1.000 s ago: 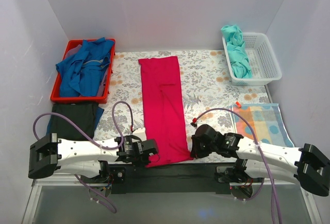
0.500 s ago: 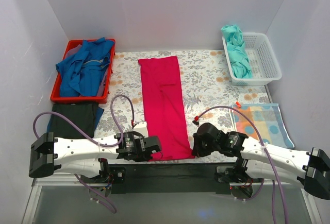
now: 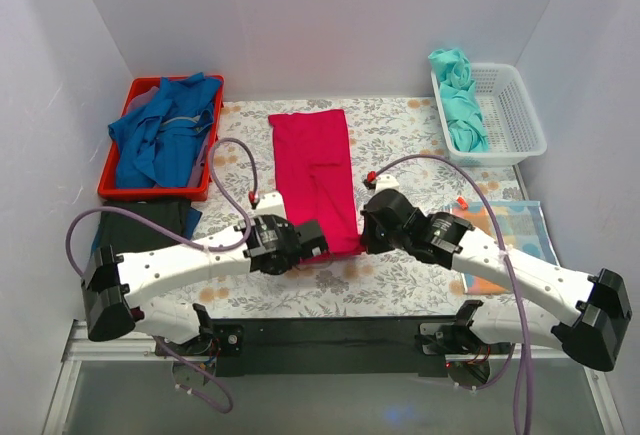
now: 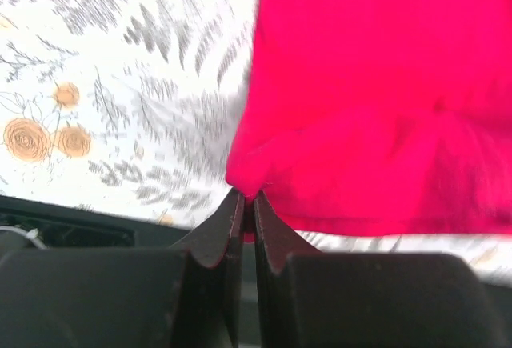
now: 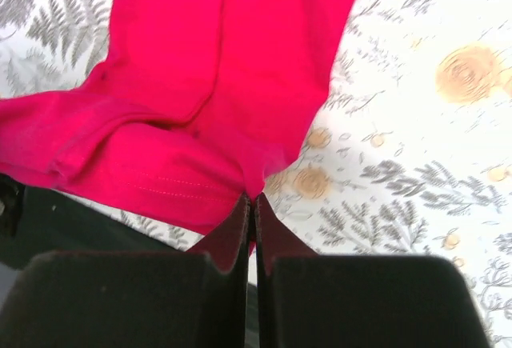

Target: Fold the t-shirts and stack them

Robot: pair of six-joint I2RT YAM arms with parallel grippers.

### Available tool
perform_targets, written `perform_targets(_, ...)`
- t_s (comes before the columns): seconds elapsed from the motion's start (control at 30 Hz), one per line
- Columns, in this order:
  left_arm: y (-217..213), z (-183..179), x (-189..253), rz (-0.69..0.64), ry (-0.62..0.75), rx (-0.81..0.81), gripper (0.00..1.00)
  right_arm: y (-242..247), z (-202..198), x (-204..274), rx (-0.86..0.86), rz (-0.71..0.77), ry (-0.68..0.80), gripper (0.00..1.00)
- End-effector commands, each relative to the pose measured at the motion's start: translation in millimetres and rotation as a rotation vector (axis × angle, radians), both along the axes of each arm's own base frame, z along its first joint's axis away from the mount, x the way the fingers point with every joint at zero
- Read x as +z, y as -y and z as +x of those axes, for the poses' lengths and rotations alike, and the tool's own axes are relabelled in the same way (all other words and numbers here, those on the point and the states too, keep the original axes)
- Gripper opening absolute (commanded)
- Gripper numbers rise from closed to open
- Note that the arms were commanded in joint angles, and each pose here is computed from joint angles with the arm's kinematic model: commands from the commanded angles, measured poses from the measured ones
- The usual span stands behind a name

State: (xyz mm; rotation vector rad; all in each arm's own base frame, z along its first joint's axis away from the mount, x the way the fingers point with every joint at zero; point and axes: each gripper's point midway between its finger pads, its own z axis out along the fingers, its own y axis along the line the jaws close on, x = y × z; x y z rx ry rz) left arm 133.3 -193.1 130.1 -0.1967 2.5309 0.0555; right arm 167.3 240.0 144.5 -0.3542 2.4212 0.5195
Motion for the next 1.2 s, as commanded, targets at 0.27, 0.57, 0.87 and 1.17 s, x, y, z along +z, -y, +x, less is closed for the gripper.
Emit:
perform_targets(0.27,0,187,20,-0.160,0.192,0.257,0.00,-5,125,16,-0.049,-0.037,0.106,0.01)
perform_targets(0.57,-7,275,-19,-0.114,0.130,0.281,0.00,-38,227,-7,-0.011,-0.023,0.062,0.01)
perform_targets(0.87,-15,324,-43,-0.110,0.097,0.237,0.00,-31,277,-43,-0.042,-0.003,-0.019,0.06)
perform_targets(1.17,-12,374,17,-0.158,0.238,0.216,0.41,-16,325,-9,-0.097,-0.011,0.082,0.48)
